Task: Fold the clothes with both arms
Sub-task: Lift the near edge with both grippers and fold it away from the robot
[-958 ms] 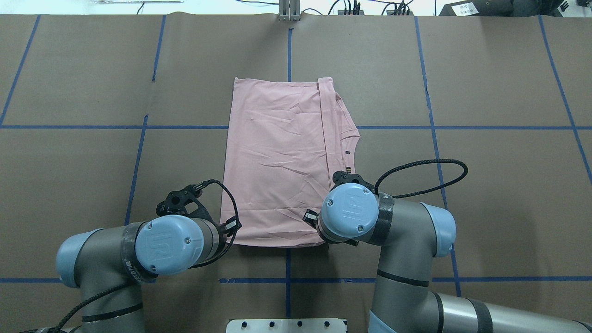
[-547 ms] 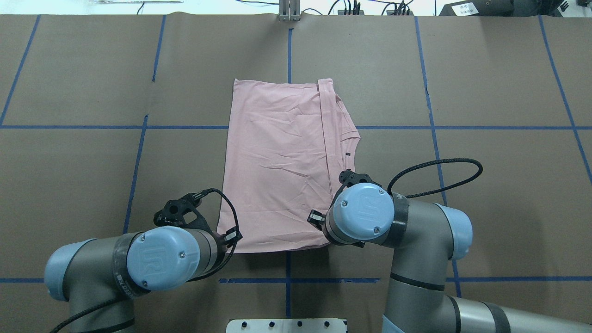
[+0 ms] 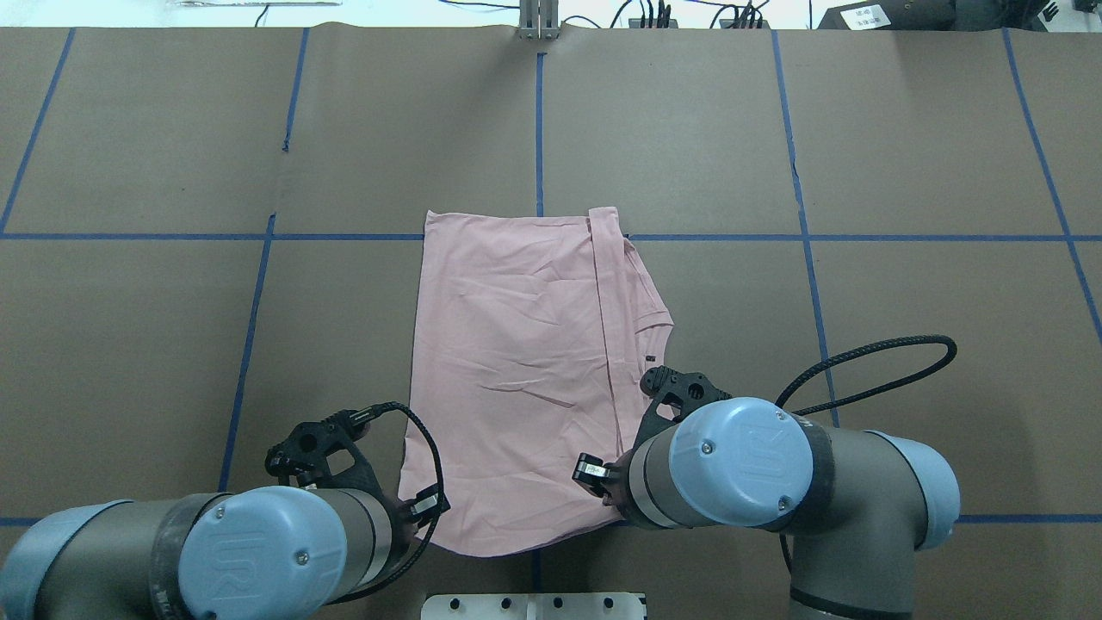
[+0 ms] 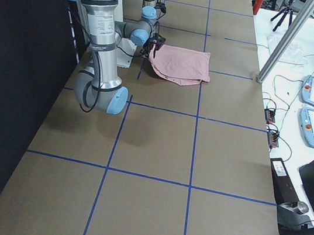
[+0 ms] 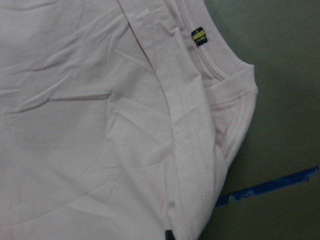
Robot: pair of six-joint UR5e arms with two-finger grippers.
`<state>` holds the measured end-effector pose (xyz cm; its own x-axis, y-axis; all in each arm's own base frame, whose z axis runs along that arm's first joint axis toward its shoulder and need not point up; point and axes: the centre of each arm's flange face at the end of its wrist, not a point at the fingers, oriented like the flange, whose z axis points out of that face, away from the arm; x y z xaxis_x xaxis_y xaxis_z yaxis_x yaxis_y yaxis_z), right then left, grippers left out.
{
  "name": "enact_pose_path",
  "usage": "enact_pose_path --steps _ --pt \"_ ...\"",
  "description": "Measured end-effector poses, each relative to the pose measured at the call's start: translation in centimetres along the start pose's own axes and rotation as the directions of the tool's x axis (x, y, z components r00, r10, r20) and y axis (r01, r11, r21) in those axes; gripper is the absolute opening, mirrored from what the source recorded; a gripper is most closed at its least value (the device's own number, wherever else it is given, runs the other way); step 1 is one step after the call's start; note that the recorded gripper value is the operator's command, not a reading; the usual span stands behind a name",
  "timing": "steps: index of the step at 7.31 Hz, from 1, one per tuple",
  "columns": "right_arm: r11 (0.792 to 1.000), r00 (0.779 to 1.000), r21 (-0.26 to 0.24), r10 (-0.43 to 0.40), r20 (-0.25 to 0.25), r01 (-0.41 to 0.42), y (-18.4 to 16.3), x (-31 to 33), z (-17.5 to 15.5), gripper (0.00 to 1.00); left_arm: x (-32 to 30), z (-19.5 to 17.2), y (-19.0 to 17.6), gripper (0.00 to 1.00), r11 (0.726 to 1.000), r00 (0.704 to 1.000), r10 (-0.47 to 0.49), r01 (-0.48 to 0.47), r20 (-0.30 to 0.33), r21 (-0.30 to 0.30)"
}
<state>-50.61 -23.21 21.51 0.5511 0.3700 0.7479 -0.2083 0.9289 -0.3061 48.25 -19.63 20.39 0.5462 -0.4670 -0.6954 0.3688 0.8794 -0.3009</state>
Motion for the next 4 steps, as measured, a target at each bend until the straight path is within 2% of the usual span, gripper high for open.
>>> enact_pose_path --steps 2,4 --pt "1.0 1.0 -0.005 -0.006 0.008 0.007 0.4 -0.2 -0.2 0.0 0.0 -1.3 0.5 0.0 1.0 1.0 0.009 -0.009 -0.01 -0.016" --pt "0.999 1.0 0.05 0.015 0.011 -0.015 -3.1 -0.6 -0.2 0.0 0.8 -1.7 -0.6 0.0 1.0 0.999 0.017 -0.017 -0.037 0.0"
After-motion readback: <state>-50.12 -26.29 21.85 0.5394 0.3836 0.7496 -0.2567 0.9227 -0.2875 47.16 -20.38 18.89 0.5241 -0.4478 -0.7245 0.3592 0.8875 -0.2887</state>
